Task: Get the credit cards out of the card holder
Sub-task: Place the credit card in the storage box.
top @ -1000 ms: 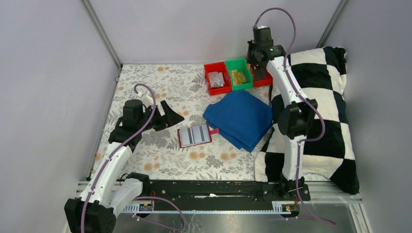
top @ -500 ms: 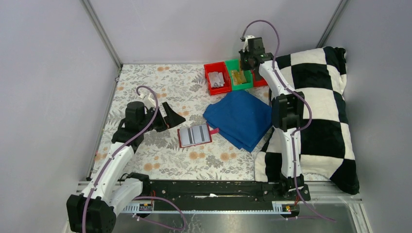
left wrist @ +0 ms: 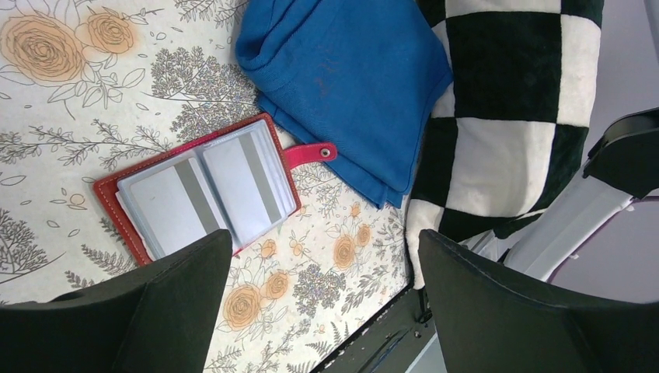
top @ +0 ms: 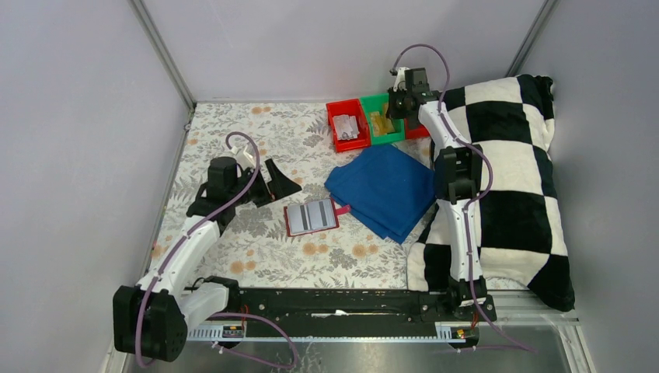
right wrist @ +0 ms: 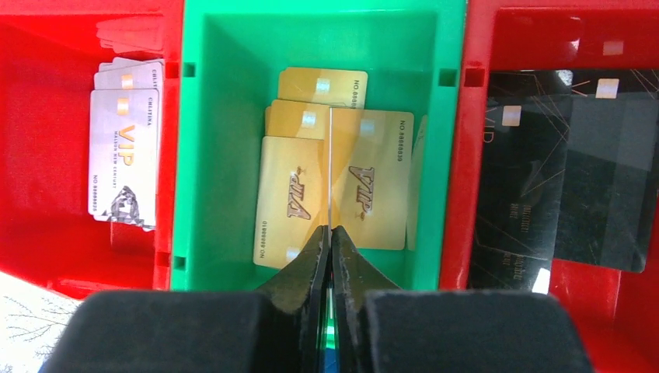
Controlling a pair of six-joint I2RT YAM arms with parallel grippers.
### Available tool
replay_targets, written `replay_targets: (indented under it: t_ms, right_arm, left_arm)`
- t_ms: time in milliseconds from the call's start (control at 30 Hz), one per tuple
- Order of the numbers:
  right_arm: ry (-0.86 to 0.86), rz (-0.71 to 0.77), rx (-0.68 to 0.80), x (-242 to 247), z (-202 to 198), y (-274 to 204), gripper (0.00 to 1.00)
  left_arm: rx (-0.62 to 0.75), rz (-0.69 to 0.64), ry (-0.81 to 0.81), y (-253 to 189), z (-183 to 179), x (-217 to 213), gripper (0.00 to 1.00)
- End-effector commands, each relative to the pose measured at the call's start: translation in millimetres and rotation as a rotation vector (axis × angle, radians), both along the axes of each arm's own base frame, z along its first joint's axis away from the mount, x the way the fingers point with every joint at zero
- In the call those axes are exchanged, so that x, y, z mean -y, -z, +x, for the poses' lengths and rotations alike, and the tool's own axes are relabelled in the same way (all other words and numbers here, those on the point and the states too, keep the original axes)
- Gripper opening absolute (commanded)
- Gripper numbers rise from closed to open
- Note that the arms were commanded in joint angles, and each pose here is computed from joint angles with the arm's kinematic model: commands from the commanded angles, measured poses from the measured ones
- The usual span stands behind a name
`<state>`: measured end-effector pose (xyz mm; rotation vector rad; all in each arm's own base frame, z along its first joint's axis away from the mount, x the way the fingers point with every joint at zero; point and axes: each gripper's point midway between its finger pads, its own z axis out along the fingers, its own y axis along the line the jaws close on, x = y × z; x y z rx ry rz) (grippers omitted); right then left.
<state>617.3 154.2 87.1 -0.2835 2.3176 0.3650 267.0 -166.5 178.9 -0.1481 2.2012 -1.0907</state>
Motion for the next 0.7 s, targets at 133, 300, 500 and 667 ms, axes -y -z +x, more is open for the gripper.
replay_targets:
  t_ms: [133,300,500,667]
  right_arm:
    - [-0.098,0.114,0.047,-23,13,-7,0.07]
    - [-0.117,0.237,0.016,-42,14,-3,0.13]
    - [-0.044,0.250,0.059,-38,24,-18,0.64]
    - [0.013,0.202,0.171,-23,29,-73,0.68]
  left_arm:
    - [0.042,-0.029,0.009,-9,17,5,0.94]
    - [0.038,-0.006,0.008,-4,21,3,0.93]
    - [0.010,0.011,0.033,-2,20,4,0.93]
    - [0.025,0.008,0.039,-6,15,4,0.93]
